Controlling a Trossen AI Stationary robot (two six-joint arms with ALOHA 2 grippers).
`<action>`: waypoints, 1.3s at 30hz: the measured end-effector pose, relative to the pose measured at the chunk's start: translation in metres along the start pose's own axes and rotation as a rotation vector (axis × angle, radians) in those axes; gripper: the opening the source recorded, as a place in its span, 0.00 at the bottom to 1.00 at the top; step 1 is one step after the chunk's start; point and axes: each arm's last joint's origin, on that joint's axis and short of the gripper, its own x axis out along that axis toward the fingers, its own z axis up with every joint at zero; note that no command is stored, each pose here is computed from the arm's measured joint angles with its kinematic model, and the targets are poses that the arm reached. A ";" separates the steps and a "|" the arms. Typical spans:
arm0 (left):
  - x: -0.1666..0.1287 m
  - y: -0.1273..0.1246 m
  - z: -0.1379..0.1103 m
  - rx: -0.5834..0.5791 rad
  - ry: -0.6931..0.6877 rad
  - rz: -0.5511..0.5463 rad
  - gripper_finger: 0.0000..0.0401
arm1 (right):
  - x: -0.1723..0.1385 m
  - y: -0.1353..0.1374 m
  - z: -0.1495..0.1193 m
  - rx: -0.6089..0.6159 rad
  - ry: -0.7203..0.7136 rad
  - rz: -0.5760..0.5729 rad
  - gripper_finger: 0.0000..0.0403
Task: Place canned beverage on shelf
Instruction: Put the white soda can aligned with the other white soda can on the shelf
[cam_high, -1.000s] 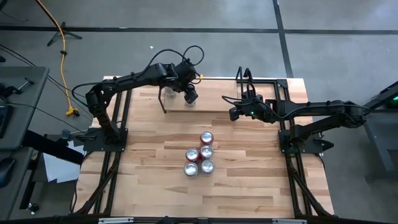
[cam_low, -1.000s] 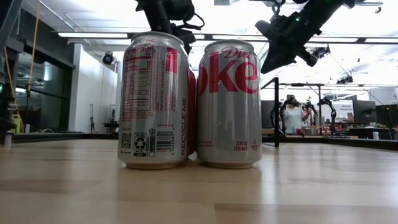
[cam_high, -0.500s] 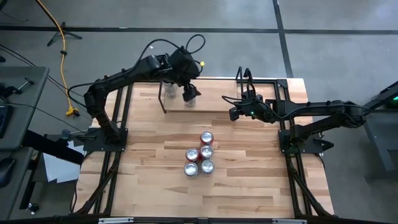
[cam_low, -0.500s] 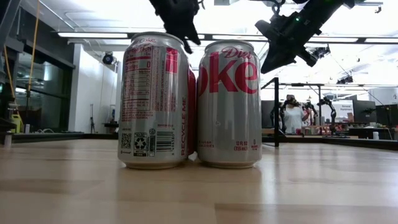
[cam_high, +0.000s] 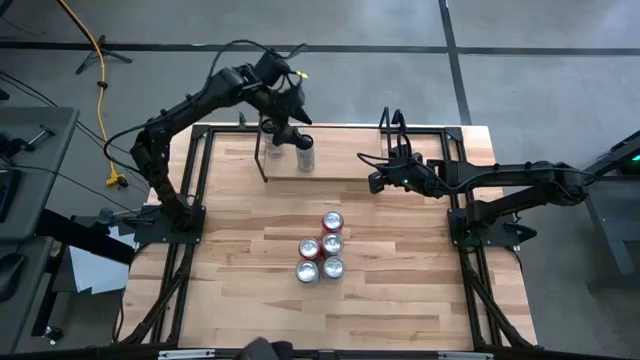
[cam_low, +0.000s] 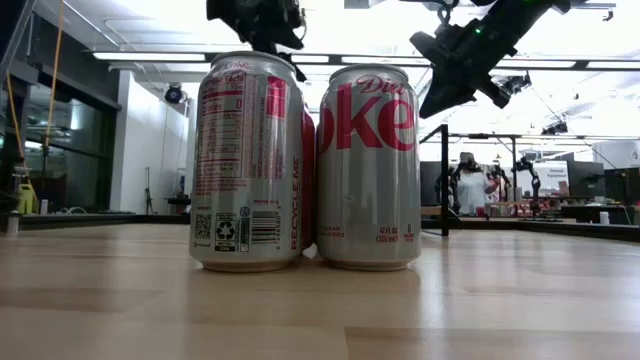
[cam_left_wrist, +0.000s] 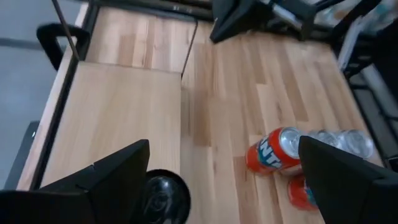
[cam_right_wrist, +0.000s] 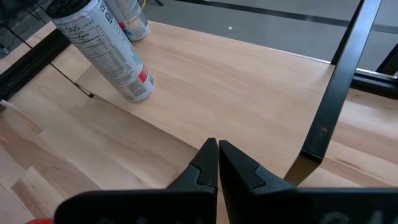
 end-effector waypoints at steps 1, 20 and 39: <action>-0.002 0.002 -0.001 0.006 -0.016 -0.020 0.91 | 0.000 0.000 0.000 0.000 0.001 0.001 0.00; -0.010 -0.013 -0.063 0.194 -0.385 0.282 0.91 | 0.001 -0.002 0.002 0.036 -0.009 -0.008 0.00; 0.010 -0.021 -0.067 0.305 -0.269 0.273 0.91 | 0.001 -0.001 0.002 0.034 0.005 0.010 0.00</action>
